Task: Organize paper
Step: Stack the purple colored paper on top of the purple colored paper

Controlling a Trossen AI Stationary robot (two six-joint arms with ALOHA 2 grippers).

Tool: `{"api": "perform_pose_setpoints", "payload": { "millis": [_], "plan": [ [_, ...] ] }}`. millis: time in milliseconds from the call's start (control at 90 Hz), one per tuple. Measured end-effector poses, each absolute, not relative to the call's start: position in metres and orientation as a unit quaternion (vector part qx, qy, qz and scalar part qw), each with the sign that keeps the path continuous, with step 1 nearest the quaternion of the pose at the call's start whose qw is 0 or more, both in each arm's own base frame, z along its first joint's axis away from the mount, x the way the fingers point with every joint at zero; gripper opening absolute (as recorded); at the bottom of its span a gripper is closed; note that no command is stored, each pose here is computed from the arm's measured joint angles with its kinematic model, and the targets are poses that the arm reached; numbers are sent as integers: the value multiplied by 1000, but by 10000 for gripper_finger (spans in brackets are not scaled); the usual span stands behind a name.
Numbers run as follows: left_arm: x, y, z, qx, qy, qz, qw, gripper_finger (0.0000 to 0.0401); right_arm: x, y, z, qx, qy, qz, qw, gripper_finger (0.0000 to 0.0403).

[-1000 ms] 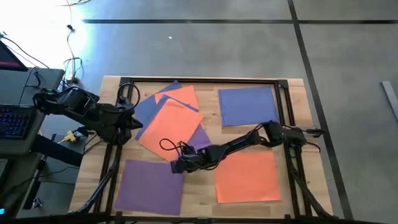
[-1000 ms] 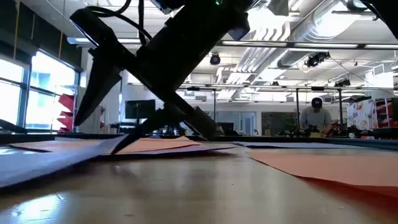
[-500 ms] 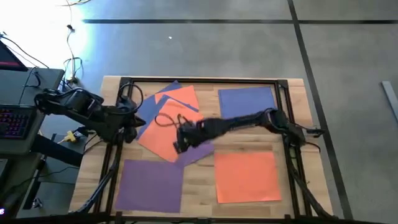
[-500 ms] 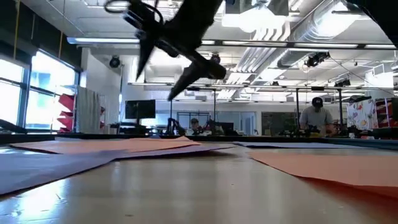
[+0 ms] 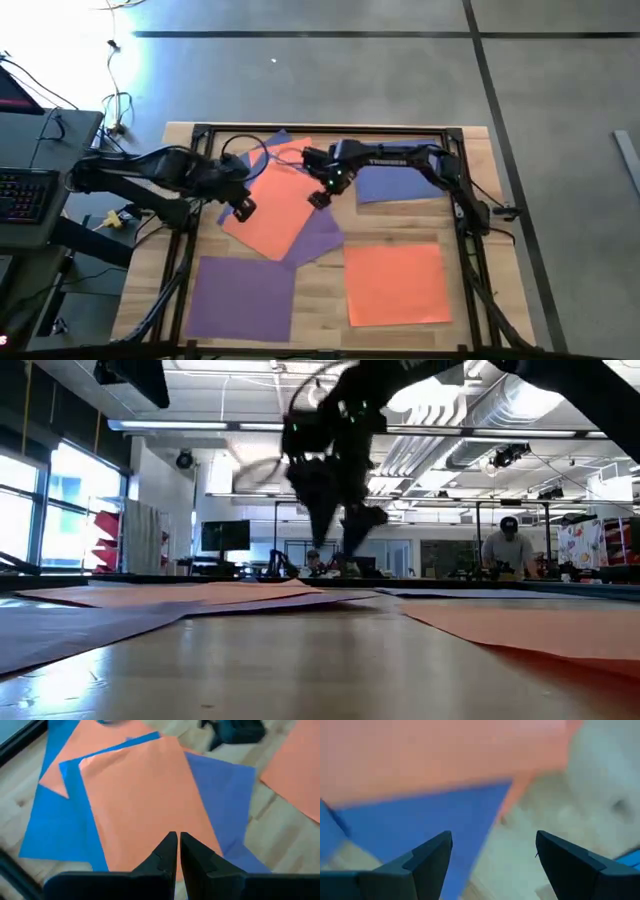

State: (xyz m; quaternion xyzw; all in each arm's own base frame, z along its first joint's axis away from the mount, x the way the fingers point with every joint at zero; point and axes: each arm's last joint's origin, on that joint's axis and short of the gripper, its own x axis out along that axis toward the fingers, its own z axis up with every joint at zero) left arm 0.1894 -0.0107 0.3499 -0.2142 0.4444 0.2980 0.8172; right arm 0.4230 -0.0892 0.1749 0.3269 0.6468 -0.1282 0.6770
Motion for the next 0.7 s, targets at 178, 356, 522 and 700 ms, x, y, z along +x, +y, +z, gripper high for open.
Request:
{"api": "perform_pose_setpoints", "payload": {
  "millis": [178, 356, 522, 700],
  "plan": [
    [202, 5, 341, -181, 471, 313, 804, 0, 395, -60, 156, 357, 661, -83, 655, 275],
    [220, 17, 330, -149, 506, 286, 800, 0, 377, -28, 150, 446, 579, -77, 678, 275],
    [239, 25, 315, -138, 538, 251, 793, 0, 362, -11, 128, 527, 544, -111, 644, 275],
    [254, 29, 302, -124, 567, 211, 787, 0, 365, -4, 120, 571, 480, -119, 656, 275]
  ]
}}
